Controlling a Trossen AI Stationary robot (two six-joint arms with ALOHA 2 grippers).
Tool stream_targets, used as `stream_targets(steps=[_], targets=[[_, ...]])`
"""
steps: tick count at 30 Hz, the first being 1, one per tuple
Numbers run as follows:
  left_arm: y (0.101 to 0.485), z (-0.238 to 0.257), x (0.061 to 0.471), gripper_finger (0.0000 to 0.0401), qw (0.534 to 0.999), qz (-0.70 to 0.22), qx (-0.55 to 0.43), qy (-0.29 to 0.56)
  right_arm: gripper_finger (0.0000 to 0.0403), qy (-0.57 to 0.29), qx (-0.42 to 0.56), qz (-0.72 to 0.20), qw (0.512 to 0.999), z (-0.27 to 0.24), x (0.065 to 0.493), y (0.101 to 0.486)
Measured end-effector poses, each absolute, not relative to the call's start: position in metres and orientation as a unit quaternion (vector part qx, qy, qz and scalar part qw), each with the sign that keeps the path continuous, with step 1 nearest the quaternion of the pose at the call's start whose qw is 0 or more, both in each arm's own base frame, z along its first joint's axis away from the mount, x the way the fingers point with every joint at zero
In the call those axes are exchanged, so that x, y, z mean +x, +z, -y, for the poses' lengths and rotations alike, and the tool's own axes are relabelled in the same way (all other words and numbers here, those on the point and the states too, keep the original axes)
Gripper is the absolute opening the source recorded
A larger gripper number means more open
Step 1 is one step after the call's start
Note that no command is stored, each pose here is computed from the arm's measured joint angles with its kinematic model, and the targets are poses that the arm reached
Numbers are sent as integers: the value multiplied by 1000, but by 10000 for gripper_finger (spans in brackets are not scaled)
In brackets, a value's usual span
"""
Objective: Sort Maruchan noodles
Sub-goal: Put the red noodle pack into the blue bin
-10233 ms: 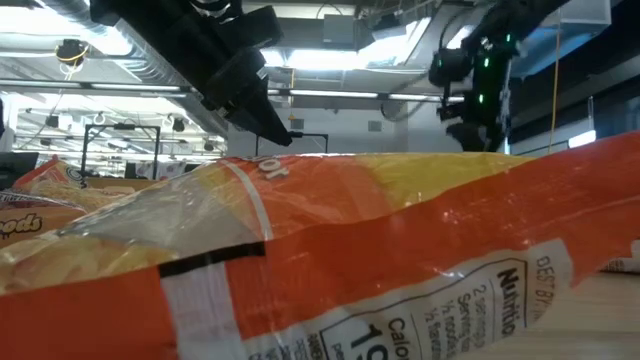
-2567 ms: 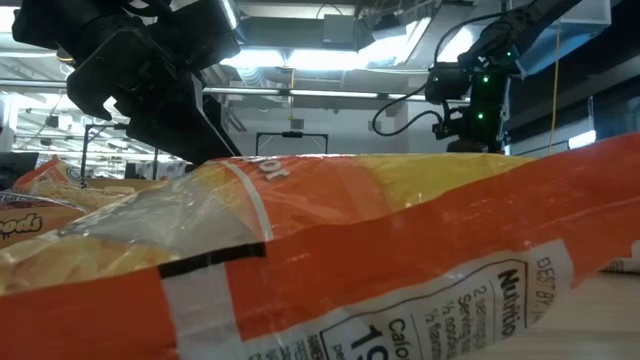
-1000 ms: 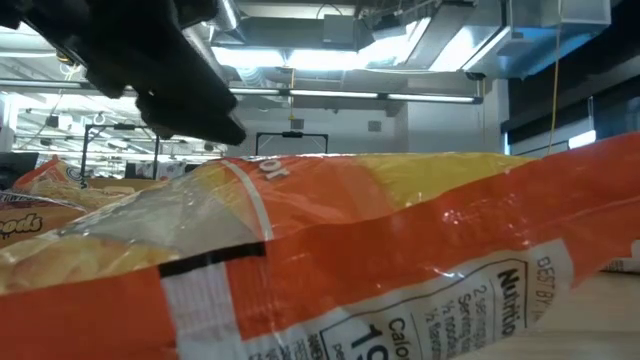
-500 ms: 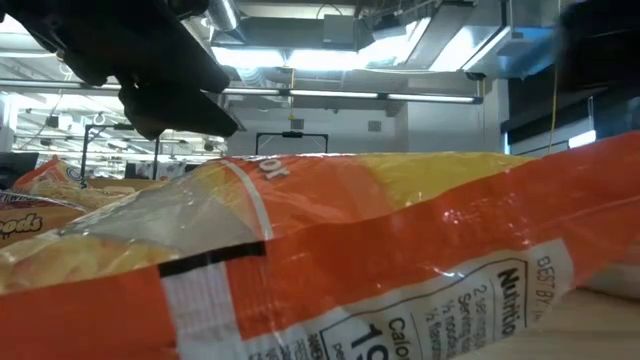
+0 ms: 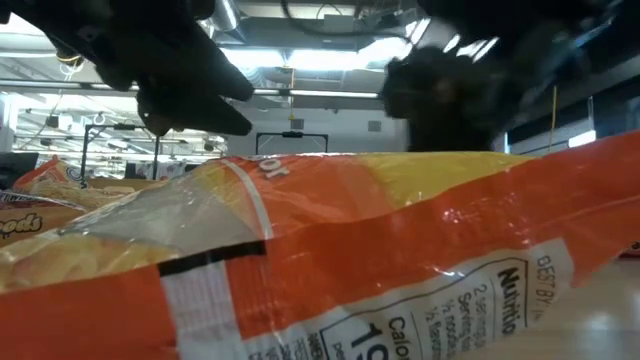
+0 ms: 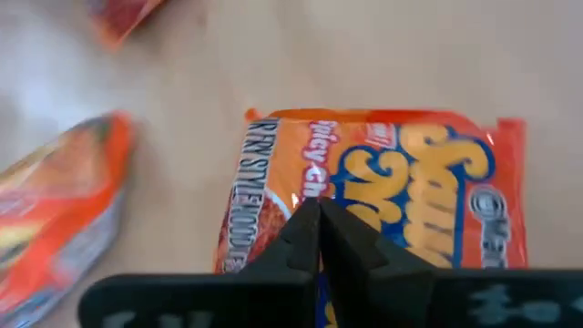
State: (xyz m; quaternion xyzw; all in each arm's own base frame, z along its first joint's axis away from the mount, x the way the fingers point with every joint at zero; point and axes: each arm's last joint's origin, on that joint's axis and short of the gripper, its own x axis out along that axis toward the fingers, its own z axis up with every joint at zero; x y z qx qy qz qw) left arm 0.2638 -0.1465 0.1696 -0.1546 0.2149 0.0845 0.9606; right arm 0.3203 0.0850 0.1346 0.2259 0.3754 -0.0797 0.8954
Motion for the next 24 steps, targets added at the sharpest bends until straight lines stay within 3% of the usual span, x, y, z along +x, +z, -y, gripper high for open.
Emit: stream_targets(steps=[6,12,20,24], targets=[[170,133,270,223,963,-203,-126,125,12,-99,177,-311,929,-35,339,141],[161,113,285,223,959,-177,-112,191,12,-54,143,-288,945,-11,340,159],[125,93,310,223,958,-181,-107,192,12,-18,215,-370,904,16,313,179],[108,86,315,223,956,-204,-105,181,16,-34,276,-433,857,28,299,172]])
